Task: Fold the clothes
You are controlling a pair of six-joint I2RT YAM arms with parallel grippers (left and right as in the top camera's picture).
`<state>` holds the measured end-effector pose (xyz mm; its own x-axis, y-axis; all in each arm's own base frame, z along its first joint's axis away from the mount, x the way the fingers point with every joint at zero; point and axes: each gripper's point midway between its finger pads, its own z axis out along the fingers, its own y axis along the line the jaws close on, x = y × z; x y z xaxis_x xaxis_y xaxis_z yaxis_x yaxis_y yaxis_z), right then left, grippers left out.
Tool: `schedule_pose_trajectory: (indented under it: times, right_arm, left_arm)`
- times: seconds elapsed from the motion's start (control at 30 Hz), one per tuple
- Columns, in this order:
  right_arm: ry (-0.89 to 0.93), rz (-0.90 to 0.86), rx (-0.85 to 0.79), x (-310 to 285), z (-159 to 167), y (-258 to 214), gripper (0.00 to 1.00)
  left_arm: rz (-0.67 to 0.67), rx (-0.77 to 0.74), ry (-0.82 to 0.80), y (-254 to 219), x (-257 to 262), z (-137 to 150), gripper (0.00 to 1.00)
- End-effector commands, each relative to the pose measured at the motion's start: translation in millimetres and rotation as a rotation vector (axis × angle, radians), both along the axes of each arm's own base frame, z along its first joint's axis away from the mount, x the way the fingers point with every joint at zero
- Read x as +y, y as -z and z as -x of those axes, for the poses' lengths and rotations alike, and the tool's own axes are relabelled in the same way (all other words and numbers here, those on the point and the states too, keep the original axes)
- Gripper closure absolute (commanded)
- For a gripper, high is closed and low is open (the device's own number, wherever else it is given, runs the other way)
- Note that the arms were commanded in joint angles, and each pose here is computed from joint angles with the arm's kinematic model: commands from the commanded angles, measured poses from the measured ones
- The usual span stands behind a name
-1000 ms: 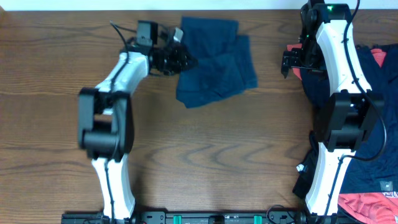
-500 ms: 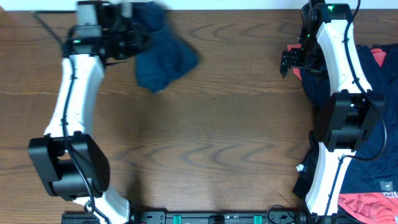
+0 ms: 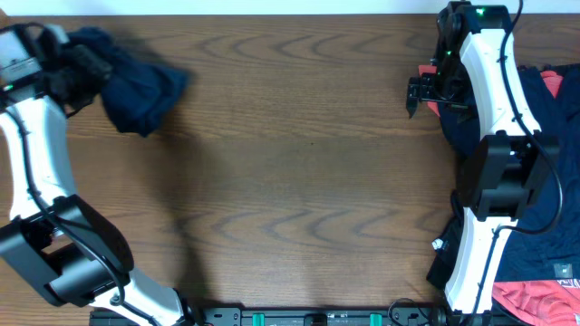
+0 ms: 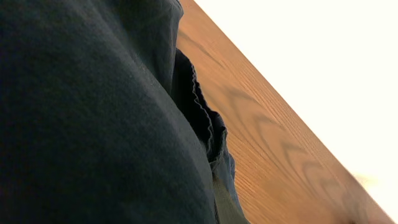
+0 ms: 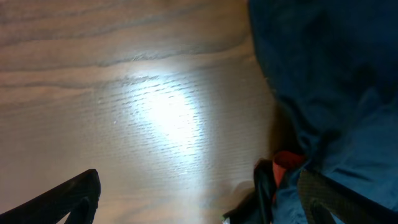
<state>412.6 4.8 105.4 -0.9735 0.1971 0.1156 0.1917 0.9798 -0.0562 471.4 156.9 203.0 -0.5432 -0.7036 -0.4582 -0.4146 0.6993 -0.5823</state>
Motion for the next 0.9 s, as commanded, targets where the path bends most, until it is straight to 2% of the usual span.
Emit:
schedule_pose_trajectory:
  times: [0.0, 0.17, 0.37, 0.47, 0.57, 0.7, 0.87]
  right_arm:
    - [-0.045, -0.013, 0.001, 14.9, 3.0, -4.1, 0.01]
    - [-0.076, -0.013, 0.007, 27.9, 5.4, -4.3, 0.01]
    - [-0.110, -0.013, 0.014, 41.7, 8.2, -4.5, 0.01]
    - [-0.120, -0.021, 0.013, 47.4, 8.6, -4.5, 0.01]
    - [-0.124, -0.034, 0.014, 52.3, 9.3, -4.5, 0.01]
    - [-0.121, -0.059, 0.020, 56.8, 10.8, -4.7, 0.01]
    - [-0.121, -0.063, 0.031, 57.2, 13.6, -5.1, 0.01]
  left_arm:
    - [-0.039, -0.018, -0.104, -12.8, 38.9, 10.9, 0.94]
    - [-0.082, 0.012, -0.265, -8.9, 101.0, 40.8, 0.94]
    - [-0.062, 0.069, -0.344, 12.1, 141.9, 70.8, 0.94]
    - [-0.003, 0.134, -0.345, 39.2, 142.0, 76.9, 0.94]
    - [0.094, 0.214, -0.320, 72.9, 128.8, 78.8, 0.94]
    - [0.242, 0.368, -0.369, 121.4, 113.8, 91.9, 0.94]
    - [0.340, 0.474, -0.408, 153.6, 103.1, 102.8, 0.94]
